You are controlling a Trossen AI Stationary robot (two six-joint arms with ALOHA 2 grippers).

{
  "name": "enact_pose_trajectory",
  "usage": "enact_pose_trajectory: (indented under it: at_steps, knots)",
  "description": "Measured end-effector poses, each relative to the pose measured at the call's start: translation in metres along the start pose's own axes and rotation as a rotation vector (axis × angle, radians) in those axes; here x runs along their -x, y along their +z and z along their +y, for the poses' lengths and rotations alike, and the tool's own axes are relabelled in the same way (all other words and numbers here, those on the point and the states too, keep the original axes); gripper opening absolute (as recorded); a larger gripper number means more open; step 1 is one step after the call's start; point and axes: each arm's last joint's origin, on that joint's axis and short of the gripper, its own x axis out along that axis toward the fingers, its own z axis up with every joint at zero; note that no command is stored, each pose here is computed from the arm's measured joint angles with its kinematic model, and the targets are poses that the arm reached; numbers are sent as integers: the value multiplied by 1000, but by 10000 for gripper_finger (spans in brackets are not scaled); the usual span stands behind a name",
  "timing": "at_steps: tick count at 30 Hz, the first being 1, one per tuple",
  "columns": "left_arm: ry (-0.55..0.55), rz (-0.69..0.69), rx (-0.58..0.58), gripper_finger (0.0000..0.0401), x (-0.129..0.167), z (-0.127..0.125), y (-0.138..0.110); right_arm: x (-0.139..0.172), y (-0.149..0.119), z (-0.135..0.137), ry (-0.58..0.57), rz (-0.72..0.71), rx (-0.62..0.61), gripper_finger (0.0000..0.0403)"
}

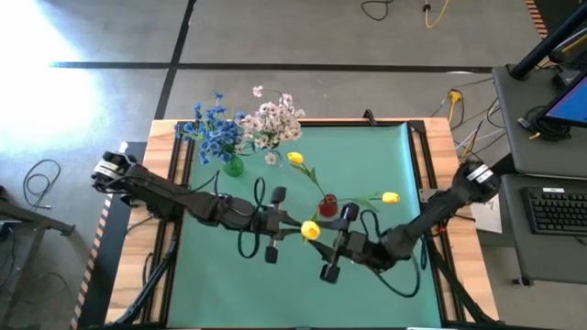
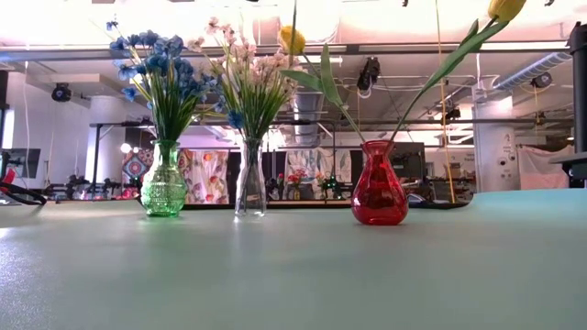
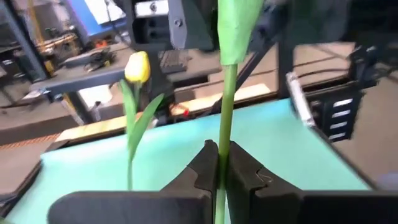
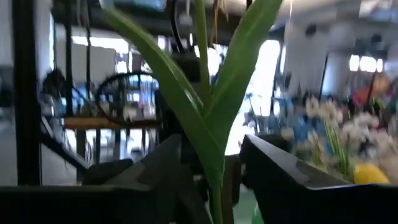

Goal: Sort flowers into vase by color
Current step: Put the yellow flower into the red vase

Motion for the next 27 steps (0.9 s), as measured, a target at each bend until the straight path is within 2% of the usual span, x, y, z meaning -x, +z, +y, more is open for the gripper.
enact_pose_trajectory:
  at_steps: [7, 12, 16, 23, 27]
  knots:
    - [29, 16, -31, 0, 0, 1, -1, -15, 21, -4, 3, 249, -44, 216]
    - [35, 11, -35, 0, 0, 1, -1, -25, 29, -4, -10, 292, -25, 221]
    - [36, 9, -35, 0, 0, 1, -1, -27, 32, -2, -6, 282, -14, 177]
    - [40, -6, -16, 7, 0, 1, 1, -27, 32, -2, -3, 284, 0, 32]
    - [39, -15, -10, 42, 3, 2, 4, -27, 33, -2, 1, 283, 0, 23]
